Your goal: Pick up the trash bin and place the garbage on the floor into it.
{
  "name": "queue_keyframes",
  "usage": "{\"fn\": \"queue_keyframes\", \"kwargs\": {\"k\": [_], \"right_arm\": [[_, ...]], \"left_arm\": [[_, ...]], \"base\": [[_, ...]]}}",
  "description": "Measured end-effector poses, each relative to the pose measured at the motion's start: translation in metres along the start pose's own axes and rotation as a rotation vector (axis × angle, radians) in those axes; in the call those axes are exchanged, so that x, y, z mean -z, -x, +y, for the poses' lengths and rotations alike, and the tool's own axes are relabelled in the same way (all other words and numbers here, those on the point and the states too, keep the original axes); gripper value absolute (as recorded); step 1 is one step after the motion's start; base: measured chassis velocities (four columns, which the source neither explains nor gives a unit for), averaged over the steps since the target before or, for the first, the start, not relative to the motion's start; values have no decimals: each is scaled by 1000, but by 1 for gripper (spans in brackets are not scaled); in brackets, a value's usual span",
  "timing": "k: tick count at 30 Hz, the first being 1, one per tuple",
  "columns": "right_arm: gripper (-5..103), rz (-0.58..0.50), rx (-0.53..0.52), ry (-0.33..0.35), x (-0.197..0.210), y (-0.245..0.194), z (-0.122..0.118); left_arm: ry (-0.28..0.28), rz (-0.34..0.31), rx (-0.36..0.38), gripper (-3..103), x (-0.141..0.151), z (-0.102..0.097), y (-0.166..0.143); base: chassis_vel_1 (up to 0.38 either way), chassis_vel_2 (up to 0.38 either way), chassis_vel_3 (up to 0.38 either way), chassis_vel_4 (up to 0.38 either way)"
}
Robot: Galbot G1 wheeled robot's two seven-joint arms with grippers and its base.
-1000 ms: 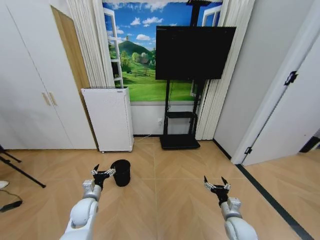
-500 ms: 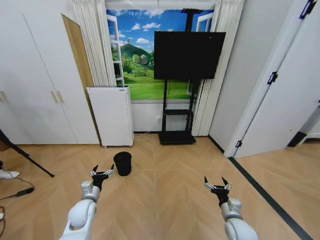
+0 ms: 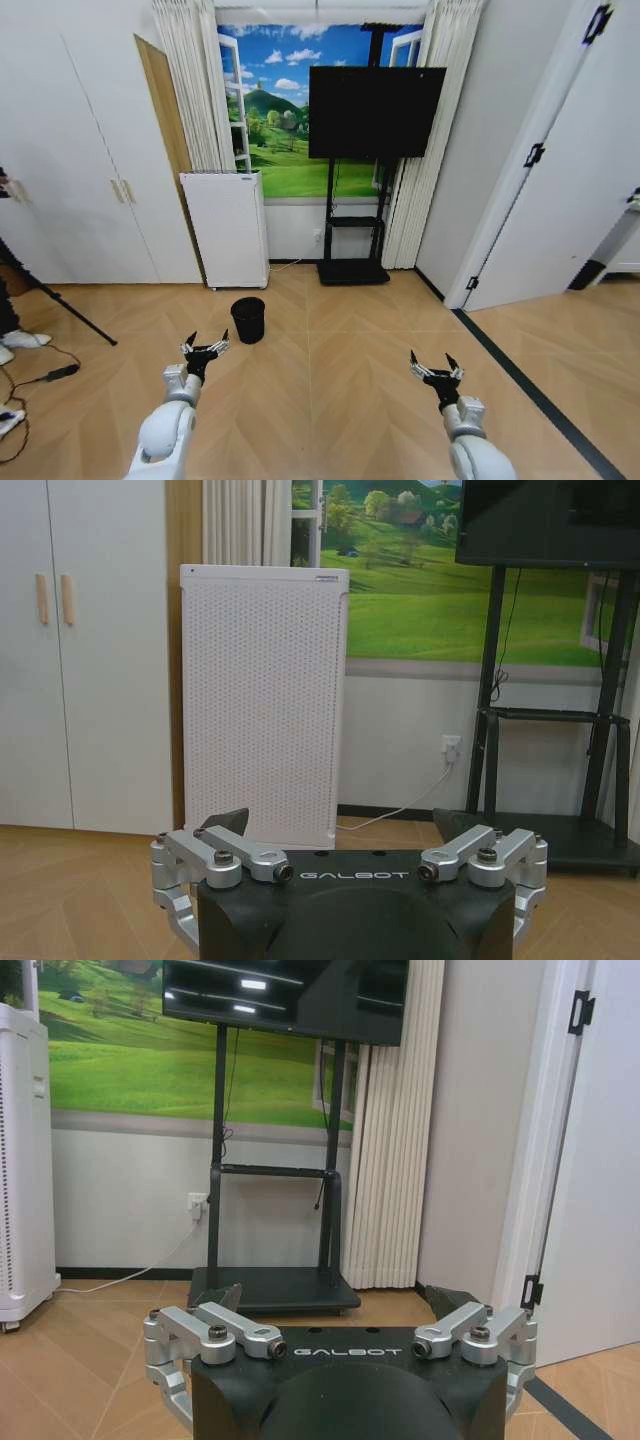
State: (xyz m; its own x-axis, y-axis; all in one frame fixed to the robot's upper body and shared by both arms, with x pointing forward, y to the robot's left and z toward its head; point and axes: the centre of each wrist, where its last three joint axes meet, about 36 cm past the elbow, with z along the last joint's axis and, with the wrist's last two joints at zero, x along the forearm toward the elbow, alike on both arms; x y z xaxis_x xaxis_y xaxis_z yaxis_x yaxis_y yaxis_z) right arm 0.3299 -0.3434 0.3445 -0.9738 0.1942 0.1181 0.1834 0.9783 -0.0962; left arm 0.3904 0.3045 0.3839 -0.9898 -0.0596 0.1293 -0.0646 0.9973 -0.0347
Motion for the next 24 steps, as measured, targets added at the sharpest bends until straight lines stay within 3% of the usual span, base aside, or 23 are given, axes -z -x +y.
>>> {"fn": "queue_keyframes", "kwargs": {"k": [24], "right_arm": [[100,-11,-29,2,-1,1,-5]], "left_arm": [[-1,4,10,100,0,-5,0]], "base": [[0,0,0,0]]}}
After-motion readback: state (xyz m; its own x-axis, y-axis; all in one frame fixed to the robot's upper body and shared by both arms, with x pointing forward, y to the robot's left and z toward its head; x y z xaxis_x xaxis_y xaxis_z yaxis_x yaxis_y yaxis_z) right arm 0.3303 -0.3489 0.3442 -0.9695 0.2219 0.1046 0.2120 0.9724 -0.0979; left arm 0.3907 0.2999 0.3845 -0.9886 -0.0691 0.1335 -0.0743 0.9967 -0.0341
